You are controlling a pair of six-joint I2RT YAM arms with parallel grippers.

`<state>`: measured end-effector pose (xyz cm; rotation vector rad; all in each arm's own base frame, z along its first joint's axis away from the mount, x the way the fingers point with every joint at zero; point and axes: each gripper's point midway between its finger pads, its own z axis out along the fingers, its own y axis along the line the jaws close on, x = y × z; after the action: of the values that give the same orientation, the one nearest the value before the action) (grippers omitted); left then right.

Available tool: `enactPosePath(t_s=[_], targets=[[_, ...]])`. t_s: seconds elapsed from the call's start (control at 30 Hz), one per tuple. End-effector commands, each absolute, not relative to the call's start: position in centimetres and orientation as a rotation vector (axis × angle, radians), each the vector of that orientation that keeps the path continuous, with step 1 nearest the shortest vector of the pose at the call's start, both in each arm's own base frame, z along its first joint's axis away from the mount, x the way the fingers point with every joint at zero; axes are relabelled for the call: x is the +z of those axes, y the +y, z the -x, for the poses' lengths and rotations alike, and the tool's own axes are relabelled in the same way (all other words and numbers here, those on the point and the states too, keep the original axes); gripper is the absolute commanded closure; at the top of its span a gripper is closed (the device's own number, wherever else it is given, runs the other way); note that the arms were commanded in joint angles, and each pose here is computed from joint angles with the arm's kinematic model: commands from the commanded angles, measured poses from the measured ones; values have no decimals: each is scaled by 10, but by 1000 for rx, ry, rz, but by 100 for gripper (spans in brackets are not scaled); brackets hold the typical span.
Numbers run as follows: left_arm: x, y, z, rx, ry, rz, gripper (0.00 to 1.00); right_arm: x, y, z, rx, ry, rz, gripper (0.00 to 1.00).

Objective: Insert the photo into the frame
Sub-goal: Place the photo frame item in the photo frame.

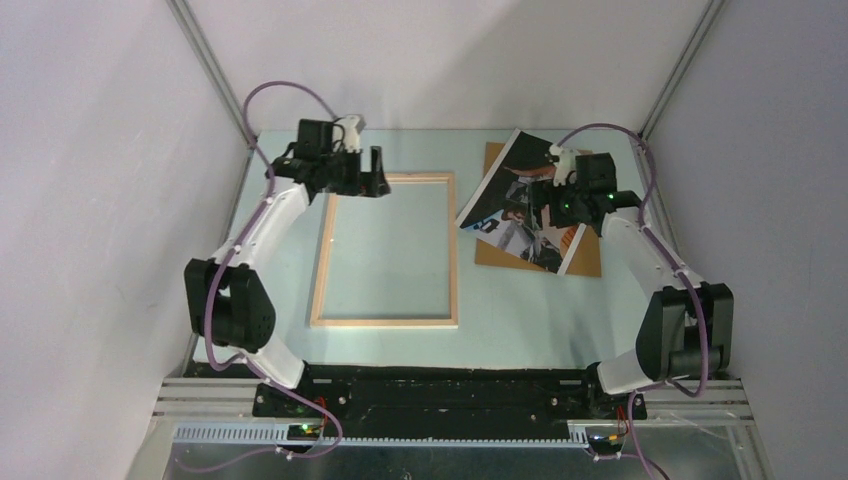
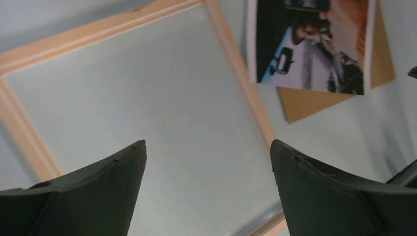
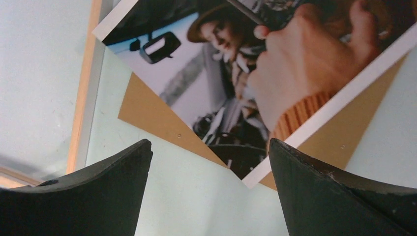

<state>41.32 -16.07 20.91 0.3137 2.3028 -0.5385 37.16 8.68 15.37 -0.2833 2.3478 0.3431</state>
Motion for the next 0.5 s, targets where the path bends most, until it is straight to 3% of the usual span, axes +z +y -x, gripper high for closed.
enactPosePath(t_s=[0.0, 0.47], targets=[[222, -208, -433, -614, 2248, -414, 0, 179, 68, -383, 331, 2233, 170, 7], [200, -325, -513, -742, 2184, -493, 0, 118, 31, -395, 281, 2328, 7, 7]])
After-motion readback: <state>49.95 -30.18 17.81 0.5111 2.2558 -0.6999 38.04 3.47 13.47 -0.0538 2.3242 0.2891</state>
